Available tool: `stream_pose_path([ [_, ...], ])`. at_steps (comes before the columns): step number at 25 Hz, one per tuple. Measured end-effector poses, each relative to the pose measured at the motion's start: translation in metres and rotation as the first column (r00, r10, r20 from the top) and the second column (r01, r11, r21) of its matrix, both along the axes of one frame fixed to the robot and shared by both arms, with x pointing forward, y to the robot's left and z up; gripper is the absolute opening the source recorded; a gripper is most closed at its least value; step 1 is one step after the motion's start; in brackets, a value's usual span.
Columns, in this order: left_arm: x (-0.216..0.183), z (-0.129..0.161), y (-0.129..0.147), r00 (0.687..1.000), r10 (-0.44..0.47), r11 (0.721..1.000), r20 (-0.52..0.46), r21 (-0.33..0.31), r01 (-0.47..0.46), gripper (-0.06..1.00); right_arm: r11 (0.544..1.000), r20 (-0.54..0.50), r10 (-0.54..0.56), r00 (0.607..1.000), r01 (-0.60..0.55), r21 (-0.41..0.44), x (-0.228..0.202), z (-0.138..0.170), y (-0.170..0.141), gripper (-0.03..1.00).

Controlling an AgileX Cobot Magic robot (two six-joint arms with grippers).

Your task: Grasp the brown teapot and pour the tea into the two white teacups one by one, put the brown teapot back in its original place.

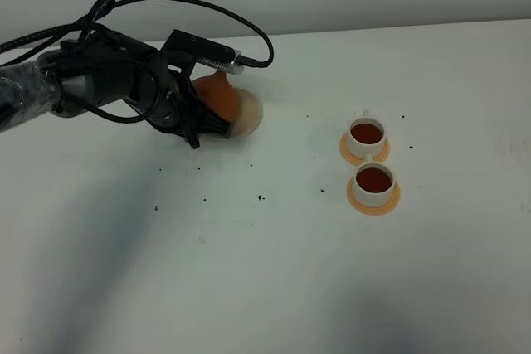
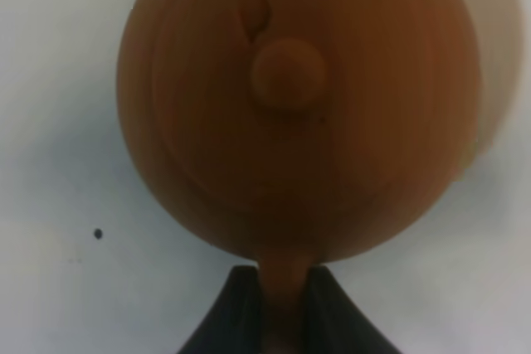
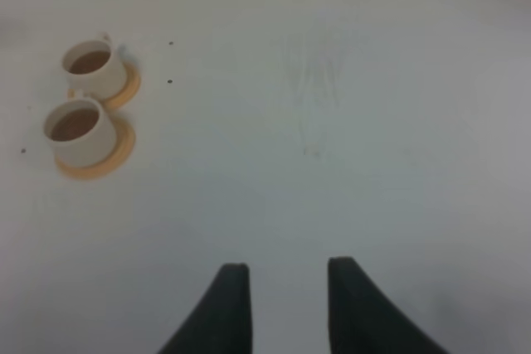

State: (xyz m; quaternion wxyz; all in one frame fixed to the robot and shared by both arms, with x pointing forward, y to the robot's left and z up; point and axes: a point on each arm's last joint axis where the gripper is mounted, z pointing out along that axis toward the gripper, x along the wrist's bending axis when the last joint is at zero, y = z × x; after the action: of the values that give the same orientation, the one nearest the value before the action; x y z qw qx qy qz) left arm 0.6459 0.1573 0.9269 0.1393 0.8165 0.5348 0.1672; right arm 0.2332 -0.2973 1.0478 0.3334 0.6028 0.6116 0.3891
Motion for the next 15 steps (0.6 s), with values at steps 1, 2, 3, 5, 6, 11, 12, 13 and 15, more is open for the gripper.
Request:
stream_pose_path([
  [1,0.001,0.002,0.000,1.000,0.002,1.000,0.001,0.001,-0.002,0.12,1.000,0.000,0.000,1.000,0.000,0.000,0.000,0.000,0.000,0.24],
  [2,0.003,0.004,0.000,1.000,0.002,1.000,0.006,0.001,-0.002,0.12,1.000,0.000,0.000,1.000,0.000,0.000,0.000,0.000,0.000,0.24],
  [3,0.004,0.006,0.000,1.000,0.002,1.000,0.014,0.001,-0.002,0.12,1.000,0.000,0.000,1.000,0.000,0.000,0.000,0.000,0.000,0.24],
  [5,0.007,0.010,0.000,1.000,0.001,1.000,0.027,0.001,-0.001,0.12,1.000,0.000,0.000,1.000,0.000,0.000,0.000,0.000,0.000,0.24],
  [6,0.008,0.012,0.000,0.999,0.002,1.000,0.033,-0.002,-0.002,0.12,1.000,0.000,0.000,1.000,0.000,0.000,0.000,0.000,0.000,0.24],
  [11,0.011,0.014,-0.001,0.999,0.001,1.000,0.051,-0.011,0.000,0.12,1.000,0.000,0.000,1.000,0.000,0.000,0.000,0.000,0.000,0.24],
  [12,0.011,0.013,-0.001,0.999,0.002,1.000,0.049,-0.012,-0.001,0.12,1.000,0.000,0.000,1.000,0.000,0.000,0.000,0.000,0.000,0.24],
  [13,0.011,0.011,-0.001,0.999,0.003,1.000,0.046,-0.013,-0.003,0.12,1.000,0.000,0.000,1.000,0.000,0.000,0.000,0.000,0.000,0.24],
  [15,0.011,0.007,-0.002,0.999,0.005,1.000,0.039,-0.015,-0.004,0.12,1.000,0.000,0.000,1.000,0.000,0.000,0.000,0.000,0.000,0.24],
])
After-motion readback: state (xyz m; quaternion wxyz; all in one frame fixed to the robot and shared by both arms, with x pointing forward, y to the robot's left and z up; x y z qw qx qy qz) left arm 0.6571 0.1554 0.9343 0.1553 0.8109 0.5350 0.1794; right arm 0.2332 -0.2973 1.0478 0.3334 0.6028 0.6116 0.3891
